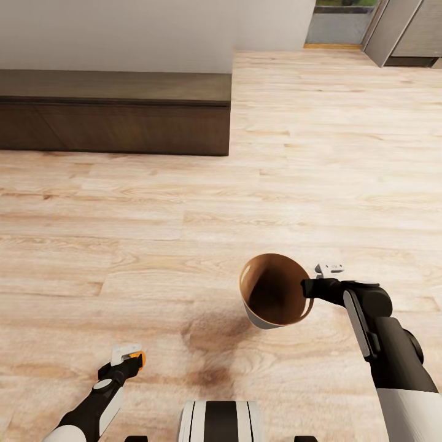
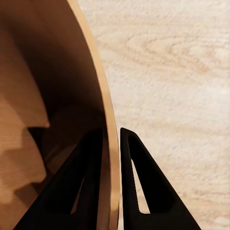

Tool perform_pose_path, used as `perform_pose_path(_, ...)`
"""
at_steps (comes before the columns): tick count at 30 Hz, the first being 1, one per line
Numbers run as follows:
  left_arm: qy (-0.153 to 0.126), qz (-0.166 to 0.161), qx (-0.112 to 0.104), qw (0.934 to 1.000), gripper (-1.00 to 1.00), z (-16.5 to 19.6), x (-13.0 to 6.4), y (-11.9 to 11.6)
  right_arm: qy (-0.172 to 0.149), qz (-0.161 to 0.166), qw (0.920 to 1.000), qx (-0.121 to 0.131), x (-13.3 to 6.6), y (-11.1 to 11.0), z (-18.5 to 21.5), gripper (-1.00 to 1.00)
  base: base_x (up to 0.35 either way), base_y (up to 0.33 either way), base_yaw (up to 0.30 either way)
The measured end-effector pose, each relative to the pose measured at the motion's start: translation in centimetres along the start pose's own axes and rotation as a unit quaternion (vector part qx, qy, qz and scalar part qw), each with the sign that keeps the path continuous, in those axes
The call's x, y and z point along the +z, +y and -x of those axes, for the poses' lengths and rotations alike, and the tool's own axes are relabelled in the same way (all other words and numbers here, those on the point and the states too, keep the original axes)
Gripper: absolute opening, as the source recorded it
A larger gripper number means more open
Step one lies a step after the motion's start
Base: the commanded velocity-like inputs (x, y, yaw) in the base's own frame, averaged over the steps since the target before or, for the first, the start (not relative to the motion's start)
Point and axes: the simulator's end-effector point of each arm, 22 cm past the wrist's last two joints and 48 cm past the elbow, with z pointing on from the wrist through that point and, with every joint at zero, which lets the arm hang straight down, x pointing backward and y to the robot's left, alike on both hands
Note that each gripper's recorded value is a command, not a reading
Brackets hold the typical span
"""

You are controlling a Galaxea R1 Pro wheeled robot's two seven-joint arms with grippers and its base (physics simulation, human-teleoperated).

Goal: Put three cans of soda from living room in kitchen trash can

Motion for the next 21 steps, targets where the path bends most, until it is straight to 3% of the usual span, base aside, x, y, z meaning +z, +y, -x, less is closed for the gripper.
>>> perform_pose_path(21, 0.0, 0.0, 0.0, 1.0, 1.0, 0.01, 0.0, -0.01, 0.0, 0.0, 1.0, 0.0, 0.01, 0.01, -0.03, -1.0, -0.032, 0.0, 0.0)
